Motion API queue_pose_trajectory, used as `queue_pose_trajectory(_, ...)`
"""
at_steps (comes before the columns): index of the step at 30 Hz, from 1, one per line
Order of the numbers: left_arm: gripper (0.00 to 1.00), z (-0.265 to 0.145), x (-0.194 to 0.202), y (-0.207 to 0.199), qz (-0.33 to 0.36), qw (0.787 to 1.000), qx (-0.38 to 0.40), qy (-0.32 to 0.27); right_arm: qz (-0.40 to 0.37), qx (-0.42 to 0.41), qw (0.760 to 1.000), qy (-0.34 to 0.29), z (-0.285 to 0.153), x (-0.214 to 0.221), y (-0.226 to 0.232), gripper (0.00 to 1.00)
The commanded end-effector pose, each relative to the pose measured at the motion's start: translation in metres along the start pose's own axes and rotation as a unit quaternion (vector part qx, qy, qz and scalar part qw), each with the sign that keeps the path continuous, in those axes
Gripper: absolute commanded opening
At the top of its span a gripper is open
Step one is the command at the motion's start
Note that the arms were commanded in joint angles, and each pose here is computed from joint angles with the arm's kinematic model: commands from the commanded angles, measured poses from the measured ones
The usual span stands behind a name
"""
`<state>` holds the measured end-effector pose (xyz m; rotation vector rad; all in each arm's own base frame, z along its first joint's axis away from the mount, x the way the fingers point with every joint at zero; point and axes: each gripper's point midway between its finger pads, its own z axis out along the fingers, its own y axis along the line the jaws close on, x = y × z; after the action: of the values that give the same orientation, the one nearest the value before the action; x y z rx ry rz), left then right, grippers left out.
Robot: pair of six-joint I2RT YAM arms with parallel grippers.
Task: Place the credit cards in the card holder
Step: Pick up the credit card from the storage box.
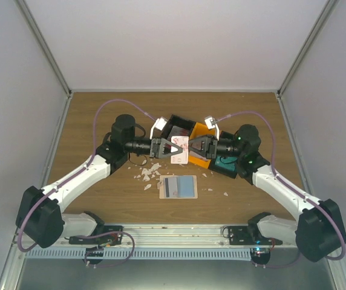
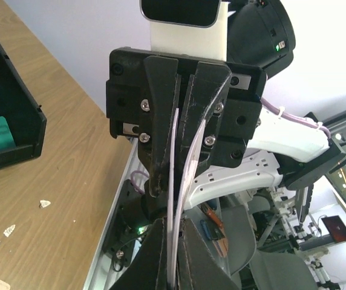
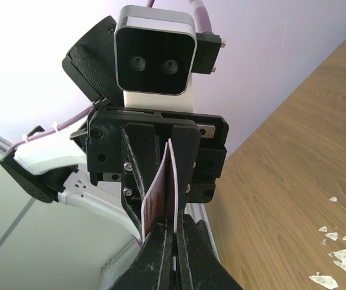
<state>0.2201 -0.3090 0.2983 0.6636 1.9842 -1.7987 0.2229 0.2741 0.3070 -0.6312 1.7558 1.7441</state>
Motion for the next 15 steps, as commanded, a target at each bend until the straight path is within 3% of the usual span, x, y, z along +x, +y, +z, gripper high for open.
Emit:
queue_pose_trajectory(1,0.05,0.001,-0.025,0.007,-0.003,0.999,-0.016,-0.033,0.018,-0.032,0.999,-0.004,0.008,-0.003,0.019,0.01)
queue_pose_trajectory(7,0.12,-0.009,-0.021,0.029,-0.038,0.998,-0.024,-0.033,0.075,-0.004,0.996,-0.049,-0.005,-0.027,0.008,0.0)
queue_pose_trajectory(15,0.11,-0.017,-0.015,0.047,-0.06,0.997,-0.03,-0.031,0.123,0.041,0.989,-0.072,-0.023,-0.039,-0.016,0.0)
